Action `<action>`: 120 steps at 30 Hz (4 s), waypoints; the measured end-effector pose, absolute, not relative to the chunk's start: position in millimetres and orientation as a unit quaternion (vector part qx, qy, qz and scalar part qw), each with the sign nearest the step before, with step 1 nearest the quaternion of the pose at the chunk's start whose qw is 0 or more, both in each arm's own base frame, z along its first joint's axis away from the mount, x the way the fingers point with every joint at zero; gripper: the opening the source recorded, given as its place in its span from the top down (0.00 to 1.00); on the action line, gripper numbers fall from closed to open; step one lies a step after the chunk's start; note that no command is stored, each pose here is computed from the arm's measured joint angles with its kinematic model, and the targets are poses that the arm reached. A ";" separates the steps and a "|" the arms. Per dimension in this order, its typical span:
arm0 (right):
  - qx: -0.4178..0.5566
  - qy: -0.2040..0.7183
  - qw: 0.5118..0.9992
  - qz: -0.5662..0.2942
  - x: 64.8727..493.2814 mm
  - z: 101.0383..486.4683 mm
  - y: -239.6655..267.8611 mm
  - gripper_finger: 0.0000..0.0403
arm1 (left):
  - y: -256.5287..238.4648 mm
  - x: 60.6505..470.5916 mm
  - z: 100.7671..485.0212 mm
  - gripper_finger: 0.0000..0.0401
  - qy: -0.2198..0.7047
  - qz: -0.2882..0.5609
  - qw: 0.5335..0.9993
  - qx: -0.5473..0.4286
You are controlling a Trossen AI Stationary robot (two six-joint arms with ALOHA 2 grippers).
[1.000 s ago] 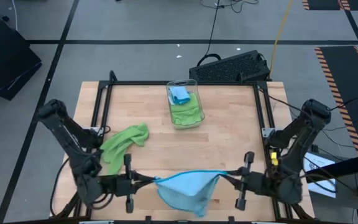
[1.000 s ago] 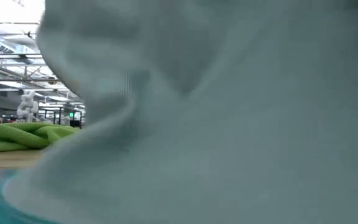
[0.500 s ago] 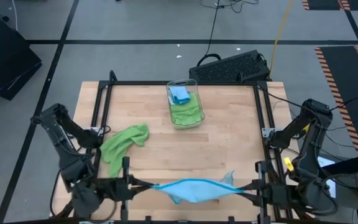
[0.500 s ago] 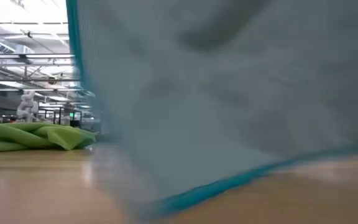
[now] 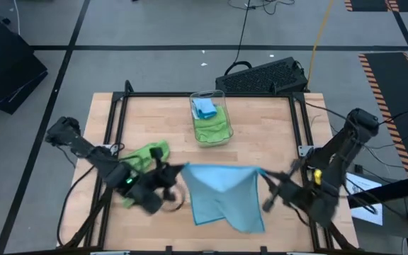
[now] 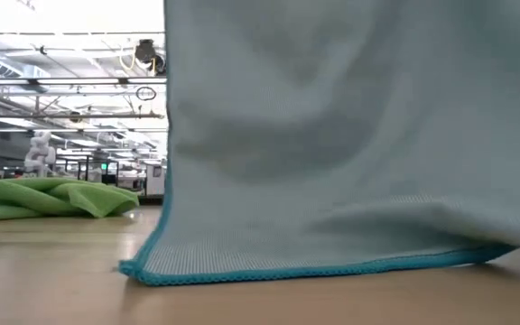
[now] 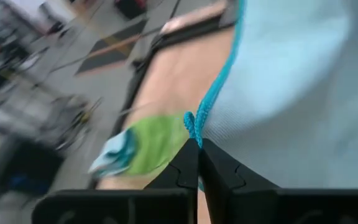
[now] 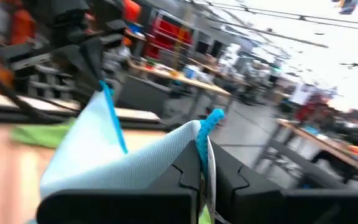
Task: Fold microfiber towels
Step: Fold the blue towel
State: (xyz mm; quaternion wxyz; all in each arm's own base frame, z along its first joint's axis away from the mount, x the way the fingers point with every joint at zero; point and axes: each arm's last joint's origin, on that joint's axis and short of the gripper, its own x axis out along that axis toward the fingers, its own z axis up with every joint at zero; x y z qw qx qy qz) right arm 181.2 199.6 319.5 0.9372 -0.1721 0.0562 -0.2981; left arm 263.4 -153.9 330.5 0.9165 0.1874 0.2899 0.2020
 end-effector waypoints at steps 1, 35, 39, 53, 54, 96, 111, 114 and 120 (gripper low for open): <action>-0.176 0.061 0.934 -0.304 183.3 312.6 188.3 0.99 | -144.1 268.1 324.0 0.97 0.301 0.218 0.908 0.195; -0.056 -0.001 0.948 -0.313 152.8 247.3 39.4 1.00 | -53.0 309.7 273.9 0.98 0.369 0.145 0.906 0.146; -0.006 -0.026 0.969 -0.247 153.3 248.8 46.8 1.00 | -69.7 303.6 278.5 0.99 0.371 0.045 0.922 0.101; 0.041 -0.014 0.986 -0.164 208.9 297.0 152.4 1.00 | -181.3 259.6 325.2 0.99 0.275 -0.085 0.953 0.090; 0.037 -0.014 0.986 -0.161 213.0 303.1 164.7 1.00 | -189.0 254.0 330.1 0.99 0.270 -0.094 0.954 0.091; -0.105 0.088 0.920 -0.368 205.9 170.5 97.9 1.00 | -110.2 252.9 242.7 0.99 0.379 0.223 0.891 0.108; -0.180 0.102 0.906 -0.370 180.6 187.7 81.1 1.00 | -93.1 264.7 245.1 0.97 0.375 0.232 0.889 0.119; -0.151 0.103 0.927 -0.328 174.1 172.1 74.4 1.00 | -86.0 267.1 245.1 0.98 0.378 0.243 0.886 0.118; -0.079 0.079 0.945 -0.308 161.7 161.1 68.3 1.00 | -73.2 272.4 242.6 0.97 0.392 0.250 0.878 0.115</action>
